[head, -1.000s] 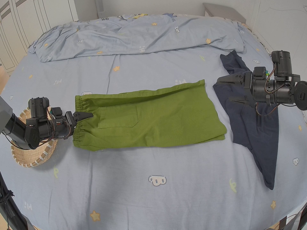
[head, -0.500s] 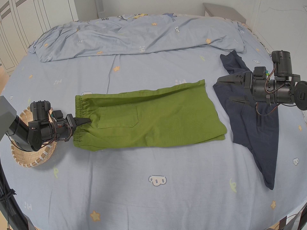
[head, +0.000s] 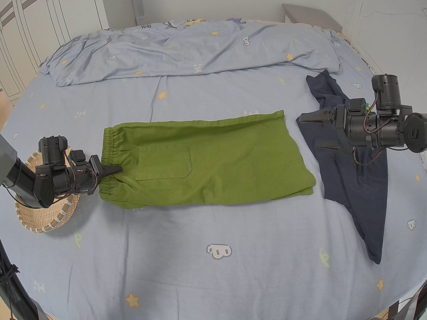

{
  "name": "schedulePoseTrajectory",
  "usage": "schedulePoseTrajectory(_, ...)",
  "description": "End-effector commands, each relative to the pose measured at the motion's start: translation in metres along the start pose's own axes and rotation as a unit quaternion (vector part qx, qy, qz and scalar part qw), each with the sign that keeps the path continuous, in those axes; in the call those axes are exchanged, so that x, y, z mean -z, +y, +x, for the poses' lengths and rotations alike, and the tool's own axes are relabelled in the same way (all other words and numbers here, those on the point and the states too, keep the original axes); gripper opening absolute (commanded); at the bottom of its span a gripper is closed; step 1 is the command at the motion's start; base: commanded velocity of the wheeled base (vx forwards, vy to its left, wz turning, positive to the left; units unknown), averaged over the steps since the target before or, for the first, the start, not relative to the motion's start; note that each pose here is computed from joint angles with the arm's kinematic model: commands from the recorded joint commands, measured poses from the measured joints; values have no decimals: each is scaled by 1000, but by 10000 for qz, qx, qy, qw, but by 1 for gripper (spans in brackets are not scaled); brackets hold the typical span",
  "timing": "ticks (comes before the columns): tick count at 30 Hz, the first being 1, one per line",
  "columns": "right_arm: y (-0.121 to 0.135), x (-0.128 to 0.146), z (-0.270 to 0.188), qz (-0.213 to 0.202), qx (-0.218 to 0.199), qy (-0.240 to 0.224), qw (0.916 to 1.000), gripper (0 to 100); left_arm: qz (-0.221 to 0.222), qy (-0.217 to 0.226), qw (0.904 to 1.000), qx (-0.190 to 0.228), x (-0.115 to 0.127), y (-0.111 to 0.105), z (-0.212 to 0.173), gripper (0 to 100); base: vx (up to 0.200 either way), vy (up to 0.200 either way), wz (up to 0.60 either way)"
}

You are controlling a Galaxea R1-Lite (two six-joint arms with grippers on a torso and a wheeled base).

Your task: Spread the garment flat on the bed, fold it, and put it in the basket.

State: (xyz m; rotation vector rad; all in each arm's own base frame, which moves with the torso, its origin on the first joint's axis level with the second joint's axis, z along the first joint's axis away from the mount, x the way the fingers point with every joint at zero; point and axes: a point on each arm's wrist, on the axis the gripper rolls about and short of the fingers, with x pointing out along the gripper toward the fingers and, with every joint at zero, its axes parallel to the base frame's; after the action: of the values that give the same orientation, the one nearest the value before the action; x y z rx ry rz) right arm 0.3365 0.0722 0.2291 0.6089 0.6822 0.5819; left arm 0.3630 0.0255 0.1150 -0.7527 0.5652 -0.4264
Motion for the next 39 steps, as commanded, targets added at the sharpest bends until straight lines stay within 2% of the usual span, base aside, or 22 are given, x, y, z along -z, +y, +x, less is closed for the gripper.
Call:
schedulePoseTrajectory(1, -10, -2, 14, 163, 190, 285, 9993, 100, 68, -72, 9999, 52, -6, -14, -10, 0, 0, 0, 0)
schedulePoseTrajectory(2, -17, -3, 20, 138, 455, 634, 9969, 100, 27, -23, 10000, 18, -8, -17, -13, 0, 0, 0, 0)
schedulePoseTrajectory(5, -25, -2, 27, -36, 594, 853, 9946, 100, 14, 6, 10000, -2, -7, -17, -13, 0, 0, 0, 0)
schedulePoseTrajectory(6, -41, 0, 36, -102, 755, 957, 9925, 100, 17, 11, 10000, -6, -7, -17, -13, 0, 0, 0, 0)
schedulePoseTrajectory(12, -72, 2, 56, 35, 886, 1190, 9889, 100, 17, 11, 10000, -6, -7, -17, -12, 0, 0, 0, 0)
schedulePoseTrajectory(16, -84, 6, 64, -55, 870, 1349, 9870, 100, 17, 11, 10000, -6, -7, -17, -12, 0, 0, 0, 0)
schedulePoseTrajectory(23, -95, 8, 67, 21, 564, 1503, 9870, 100, 14, 38, 10000, 1, -6, -17, -11, 0, 0, 0, 0)
schedulePoseTrajectory(31, -103, 16, 76, -15, 522, 1692, 9842, 100, 19, 49, 10000, 10, -5, -18, -11, 0, 0, 0, 0)
schedulePoseTrajectory(39, -106, 16, 75, 180, -211, 1851, 9823, 100, 27, 54, 10000, 17, -5, -18, -11, 0, 0, 0, 0)
